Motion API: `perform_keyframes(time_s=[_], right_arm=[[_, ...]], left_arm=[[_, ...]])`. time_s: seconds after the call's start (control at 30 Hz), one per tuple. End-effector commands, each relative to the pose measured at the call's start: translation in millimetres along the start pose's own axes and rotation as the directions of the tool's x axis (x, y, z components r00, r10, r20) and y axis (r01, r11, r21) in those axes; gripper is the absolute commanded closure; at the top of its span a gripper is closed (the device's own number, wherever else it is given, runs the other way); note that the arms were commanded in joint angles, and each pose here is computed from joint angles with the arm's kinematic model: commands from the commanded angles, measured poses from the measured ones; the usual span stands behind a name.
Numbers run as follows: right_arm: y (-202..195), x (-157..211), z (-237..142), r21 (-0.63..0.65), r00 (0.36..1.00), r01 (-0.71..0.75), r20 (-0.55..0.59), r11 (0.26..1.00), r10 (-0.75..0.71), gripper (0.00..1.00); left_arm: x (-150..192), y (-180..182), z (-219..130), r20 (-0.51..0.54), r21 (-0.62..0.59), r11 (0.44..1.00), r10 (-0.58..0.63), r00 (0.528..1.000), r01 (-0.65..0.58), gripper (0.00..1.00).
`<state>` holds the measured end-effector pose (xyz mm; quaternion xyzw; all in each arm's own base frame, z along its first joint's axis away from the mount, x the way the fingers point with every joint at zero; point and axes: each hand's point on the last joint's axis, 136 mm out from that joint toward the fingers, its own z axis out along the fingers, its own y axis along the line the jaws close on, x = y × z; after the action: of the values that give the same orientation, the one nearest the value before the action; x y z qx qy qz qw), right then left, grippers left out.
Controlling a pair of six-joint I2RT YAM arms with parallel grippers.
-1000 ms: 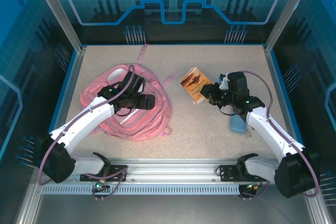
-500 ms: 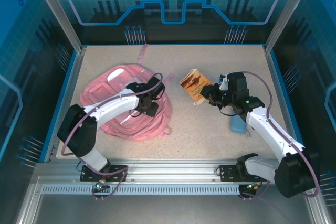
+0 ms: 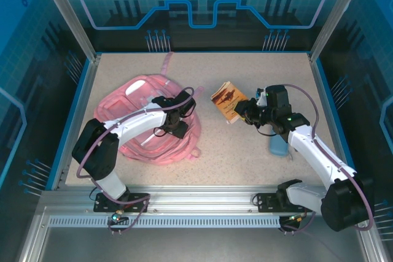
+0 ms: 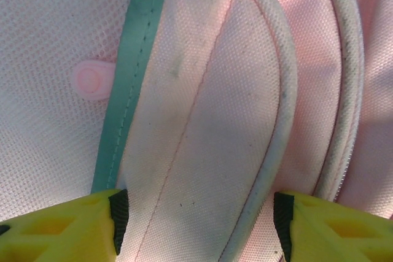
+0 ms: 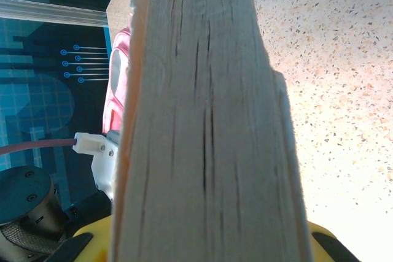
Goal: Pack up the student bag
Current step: Open the student bag at the middle-left of the table, then place the book in the student bag.
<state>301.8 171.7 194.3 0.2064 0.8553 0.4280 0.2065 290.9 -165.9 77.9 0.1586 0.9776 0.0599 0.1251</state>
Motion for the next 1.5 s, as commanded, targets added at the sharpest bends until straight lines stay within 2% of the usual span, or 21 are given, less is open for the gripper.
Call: perform_keyframes(time_s=[0.0,0.1,0.3,0.47,0.6,0.7,0.87,1.07,1.23,1.47], right_arm=[[7,-6,-8,-0.027,0.999,0.032,0.033,0.999,-0.031,0.81],[7,-6,-8,-0.027,0.999,0.031,0.032,0.999,-0.031,0.8],[7,-6,-9,-0.029,0.999,0.031,0.035,0.999,-0.03,0.81],[6,-5,-10,-0.023,0.999,0.033,0.039,0.999,-0.032,0.81],[5,-6,-13,-0.015,0.998,0.038,0.047,0.999,-0.037,0.81],[4,-6,-14,-0.009,0.998,0.045,0.051,0.999,-0.045,0.81],[3,-3,-16,-0.001,0.997,0.063,0.041,0.998,-0.062,0.8],[15,9,-13,-0.065,0.993,0.115,-0.024,0.991,-0.116,0.8],[33,32,0,-0.125,0.976,0.166,-0.121,0.978,-0.181,0.8],[57,69,37,-0.208,0.951,0.169,-0.221,0.963,-0.214,0.8]], left_arm=[[-2,7,-3,0.001,-0.04,0.999,0.016,1.0,-0.016,0.38],[-5,16,-4,0.014,-0.093,0.996,0.013,1.0,-0.011,0.44],[-7,17,-1,0.005,-0.114,0.993,0.019,1.0,-0.019,0.51],[-8,19,-4,0.001,-0.123,0.992,0.015,1.0,-0.015,0.7],[-22,17,-27,0.091,-0.089,0.996,0.001,0.996,0.007,0.8],[-38,17,-56,0.203,-0.04,0.999,-0.025,0.979,0.034,0.85],[-64,23,-121,0.421,0.044,0.997,-0.082,0.903,0.07,0.91],[-83,33,-191,0.625,0.144,0.985,-0.167,0.763,0.098,0.93],[-97,32,-227,0.701,0.226,0.969,-0.229,0.676,0.094,0.94],[-110,29,-245,0.723,0.291,0.951,-0.29,0.626,0.105,0.95]])
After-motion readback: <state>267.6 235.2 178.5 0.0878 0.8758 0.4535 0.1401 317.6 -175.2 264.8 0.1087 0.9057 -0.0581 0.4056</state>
